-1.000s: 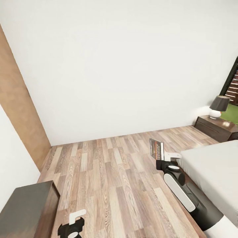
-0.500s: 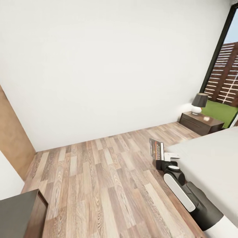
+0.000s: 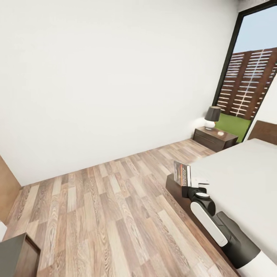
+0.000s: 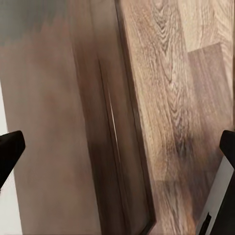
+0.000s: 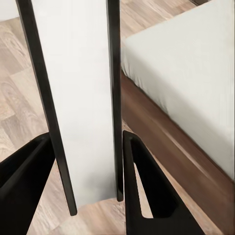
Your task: In the bedroom, move the book from the bed onto either nightstand, and place the two sandals side by side next to the bed.
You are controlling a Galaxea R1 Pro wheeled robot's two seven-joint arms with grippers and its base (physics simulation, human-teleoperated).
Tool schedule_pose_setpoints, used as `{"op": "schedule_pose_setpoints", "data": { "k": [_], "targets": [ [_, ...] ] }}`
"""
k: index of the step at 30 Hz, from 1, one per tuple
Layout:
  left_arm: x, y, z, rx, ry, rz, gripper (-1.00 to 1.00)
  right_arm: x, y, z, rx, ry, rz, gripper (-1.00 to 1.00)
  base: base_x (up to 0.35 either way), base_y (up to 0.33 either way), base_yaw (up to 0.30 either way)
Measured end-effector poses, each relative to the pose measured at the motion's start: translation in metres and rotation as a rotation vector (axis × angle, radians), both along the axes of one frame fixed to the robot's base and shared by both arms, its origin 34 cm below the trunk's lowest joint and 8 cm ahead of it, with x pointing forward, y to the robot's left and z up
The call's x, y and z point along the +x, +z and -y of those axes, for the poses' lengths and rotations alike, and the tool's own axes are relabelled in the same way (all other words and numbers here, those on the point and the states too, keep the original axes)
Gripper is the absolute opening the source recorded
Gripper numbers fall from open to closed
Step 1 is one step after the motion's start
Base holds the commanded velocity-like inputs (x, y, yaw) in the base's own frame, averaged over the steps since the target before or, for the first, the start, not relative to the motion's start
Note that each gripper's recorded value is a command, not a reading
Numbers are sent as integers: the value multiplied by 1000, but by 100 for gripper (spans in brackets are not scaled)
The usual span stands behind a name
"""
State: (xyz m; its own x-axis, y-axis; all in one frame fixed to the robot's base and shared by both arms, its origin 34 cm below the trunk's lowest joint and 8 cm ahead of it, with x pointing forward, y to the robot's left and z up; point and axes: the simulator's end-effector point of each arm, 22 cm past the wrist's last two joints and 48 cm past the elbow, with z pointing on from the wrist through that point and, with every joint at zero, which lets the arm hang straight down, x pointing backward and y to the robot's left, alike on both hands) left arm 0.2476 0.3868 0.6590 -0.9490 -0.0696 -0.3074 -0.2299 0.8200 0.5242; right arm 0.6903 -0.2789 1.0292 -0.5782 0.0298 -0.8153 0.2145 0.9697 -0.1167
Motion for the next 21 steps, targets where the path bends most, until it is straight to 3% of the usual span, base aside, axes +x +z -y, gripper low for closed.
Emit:
{"op": "schedule_pose_setpoints", "data": {
  "k": [10, 15, 21],
  "targets": [
    [0, 0, 0, -1, -1, 0, 100, 0, 0, -1, -1, 1, -2, -100, 0, 0, -235],
    [0, 0, 0, 0, 0, 0, 100, 0, -1, 0, -5, -1, -4, -100, 0, 0, 7],
    [0, 0, 0, 0, -1, 0, 100, 0, -1, 0, -6, -1, -5, -100, 0, 0, 197]
  ]
}}
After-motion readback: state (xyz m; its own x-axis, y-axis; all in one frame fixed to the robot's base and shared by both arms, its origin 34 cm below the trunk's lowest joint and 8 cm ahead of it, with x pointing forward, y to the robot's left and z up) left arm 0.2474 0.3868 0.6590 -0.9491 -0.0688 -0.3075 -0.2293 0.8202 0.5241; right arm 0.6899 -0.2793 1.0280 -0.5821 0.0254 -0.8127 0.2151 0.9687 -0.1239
